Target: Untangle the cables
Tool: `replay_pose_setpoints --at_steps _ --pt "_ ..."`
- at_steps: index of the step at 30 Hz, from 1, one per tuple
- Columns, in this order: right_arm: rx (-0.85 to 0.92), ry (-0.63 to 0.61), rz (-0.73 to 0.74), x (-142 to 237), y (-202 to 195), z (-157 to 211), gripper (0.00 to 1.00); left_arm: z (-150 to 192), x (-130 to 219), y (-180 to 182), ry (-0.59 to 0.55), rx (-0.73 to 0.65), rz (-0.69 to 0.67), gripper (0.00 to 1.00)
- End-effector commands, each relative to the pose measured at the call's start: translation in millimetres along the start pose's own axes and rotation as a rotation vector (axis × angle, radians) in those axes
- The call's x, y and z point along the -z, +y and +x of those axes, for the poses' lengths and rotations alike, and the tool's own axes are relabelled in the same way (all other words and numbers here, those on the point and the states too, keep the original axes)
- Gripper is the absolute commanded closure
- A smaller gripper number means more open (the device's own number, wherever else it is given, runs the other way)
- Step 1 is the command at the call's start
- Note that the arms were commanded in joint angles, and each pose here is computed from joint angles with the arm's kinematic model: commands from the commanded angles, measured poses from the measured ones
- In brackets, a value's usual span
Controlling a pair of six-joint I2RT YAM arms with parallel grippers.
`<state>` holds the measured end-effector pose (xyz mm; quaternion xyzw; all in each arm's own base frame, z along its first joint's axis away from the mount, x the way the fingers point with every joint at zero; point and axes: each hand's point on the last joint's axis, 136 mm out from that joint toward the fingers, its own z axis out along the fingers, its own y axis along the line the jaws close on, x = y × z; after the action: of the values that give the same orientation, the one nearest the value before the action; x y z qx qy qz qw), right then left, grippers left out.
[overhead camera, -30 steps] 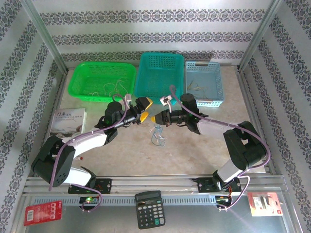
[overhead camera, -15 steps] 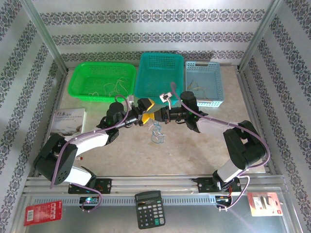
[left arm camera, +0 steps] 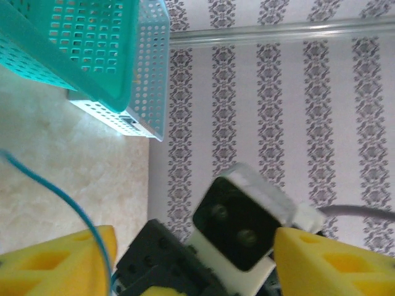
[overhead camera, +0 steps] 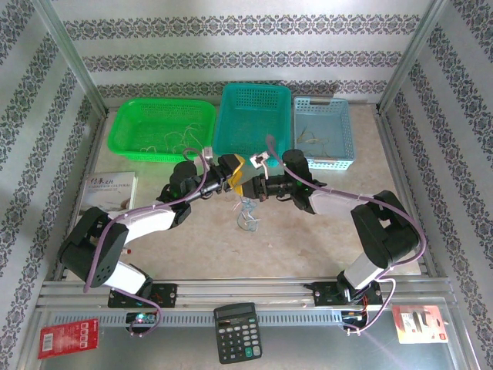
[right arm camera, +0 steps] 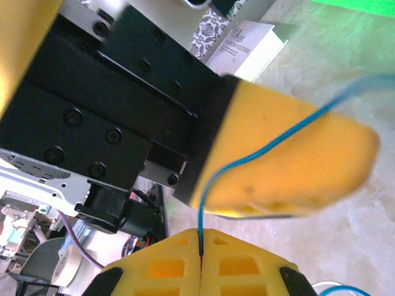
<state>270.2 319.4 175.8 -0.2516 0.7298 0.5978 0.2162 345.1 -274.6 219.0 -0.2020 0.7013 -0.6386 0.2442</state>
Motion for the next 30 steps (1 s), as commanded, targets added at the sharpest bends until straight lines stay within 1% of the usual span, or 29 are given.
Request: replay_pose_setpoints --at_steps 1,5,10,13,19,21,23,25,30 --pt "0.045 -0.012 -0.021 5 9 0 1.0 -7 5 -21 -0.05 -0.049 0.084 0.4" --pt "0.041 -0.017 -0.015 6 7 0 1.0 -8 8 -26 -0.058 -0.067 0.091 0.45" --pt "0.045 -0.027 -0.009 8 7 -3 1.0 -5 6 -24 -0.042 -0.069 0.086 0.45" --pt "0.051 -0.038 -0.004 11 7 -6 1.0 -6 8 -14 -0.046 -0.08 0.048 0.39" --pt "0.054 -0.059 0.005 19 6 -13 1.0 -4 16 11 -0.04 -0.127 -0.084 0.19" --pt "0.059 -0.064 0.003 20 7 -16 1.0 -1 17 16 -0.024 -0.122 -0.107 0.15" --pt "0.061 -0.066 -0.001 20 8 -19 1.0 3 16 17 -0.004 -0.116 -0.107 0.14" --pt "0.064 -0.065 -0.006 18 10 -21 1.0 6 12 16 0.022 -0.102 -0.091 0.14" --pt "0.073 -0.062 -0.015 14 12 -25 1.0 9 3 14 0.052 -0.068 -0.042 0.28"
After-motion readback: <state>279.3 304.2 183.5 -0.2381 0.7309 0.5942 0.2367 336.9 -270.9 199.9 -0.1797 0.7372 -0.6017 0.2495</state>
